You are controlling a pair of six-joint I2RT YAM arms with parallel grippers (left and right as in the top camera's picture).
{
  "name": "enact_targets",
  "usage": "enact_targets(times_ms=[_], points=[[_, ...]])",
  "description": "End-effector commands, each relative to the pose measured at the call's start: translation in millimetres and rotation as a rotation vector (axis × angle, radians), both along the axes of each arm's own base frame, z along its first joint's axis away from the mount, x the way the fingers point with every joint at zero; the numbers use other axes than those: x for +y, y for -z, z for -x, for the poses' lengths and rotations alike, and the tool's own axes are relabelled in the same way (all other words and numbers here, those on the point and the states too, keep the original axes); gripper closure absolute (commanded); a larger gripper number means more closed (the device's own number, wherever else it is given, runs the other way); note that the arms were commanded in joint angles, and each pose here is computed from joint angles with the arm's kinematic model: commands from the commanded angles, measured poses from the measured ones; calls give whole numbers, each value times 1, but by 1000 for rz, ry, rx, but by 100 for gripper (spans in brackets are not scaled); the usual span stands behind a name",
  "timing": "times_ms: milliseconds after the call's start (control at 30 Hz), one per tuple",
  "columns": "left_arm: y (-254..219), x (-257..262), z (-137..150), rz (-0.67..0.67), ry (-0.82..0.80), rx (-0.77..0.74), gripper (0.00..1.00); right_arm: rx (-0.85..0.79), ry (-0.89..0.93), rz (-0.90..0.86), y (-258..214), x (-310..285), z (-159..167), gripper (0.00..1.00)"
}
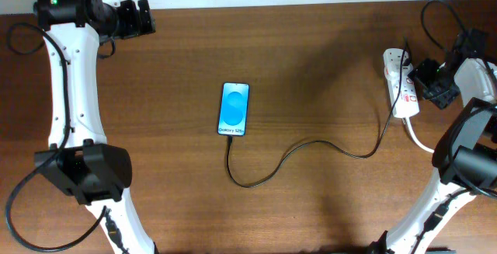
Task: Plug charger to phone and switch on socket
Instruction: 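Press the power strip switch down with the right gripper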
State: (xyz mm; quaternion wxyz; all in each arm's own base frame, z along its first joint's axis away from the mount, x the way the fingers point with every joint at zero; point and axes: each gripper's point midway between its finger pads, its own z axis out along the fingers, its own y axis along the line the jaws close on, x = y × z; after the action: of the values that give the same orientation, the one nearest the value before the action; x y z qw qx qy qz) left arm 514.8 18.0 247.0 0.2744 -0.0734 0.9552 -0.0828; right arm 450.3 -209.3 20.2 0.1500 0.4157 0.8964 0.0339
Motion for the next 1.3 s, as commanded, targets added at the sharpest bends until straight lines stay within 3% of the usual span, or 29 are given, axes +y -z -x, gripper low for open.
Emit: enact_targets(times_ms=[0,700,900,1133,1267], points=[[-17,4,4,-23,6,-37,1,51,-47,-46,11,23,7,19],[-17,4,4,-22,6,-37,1,49,-91,-166,31,58,13,19],[-17,4,4,-22,6,-37,1,57,-72,-128,31,46,15,20],[-17,4,4,-22,6,-37,1,-9,-13,-67,-37,-29,24,20],[-17,4,4,-22,6,-37,1,-45,-48,-40,-86,-38,30,21]])
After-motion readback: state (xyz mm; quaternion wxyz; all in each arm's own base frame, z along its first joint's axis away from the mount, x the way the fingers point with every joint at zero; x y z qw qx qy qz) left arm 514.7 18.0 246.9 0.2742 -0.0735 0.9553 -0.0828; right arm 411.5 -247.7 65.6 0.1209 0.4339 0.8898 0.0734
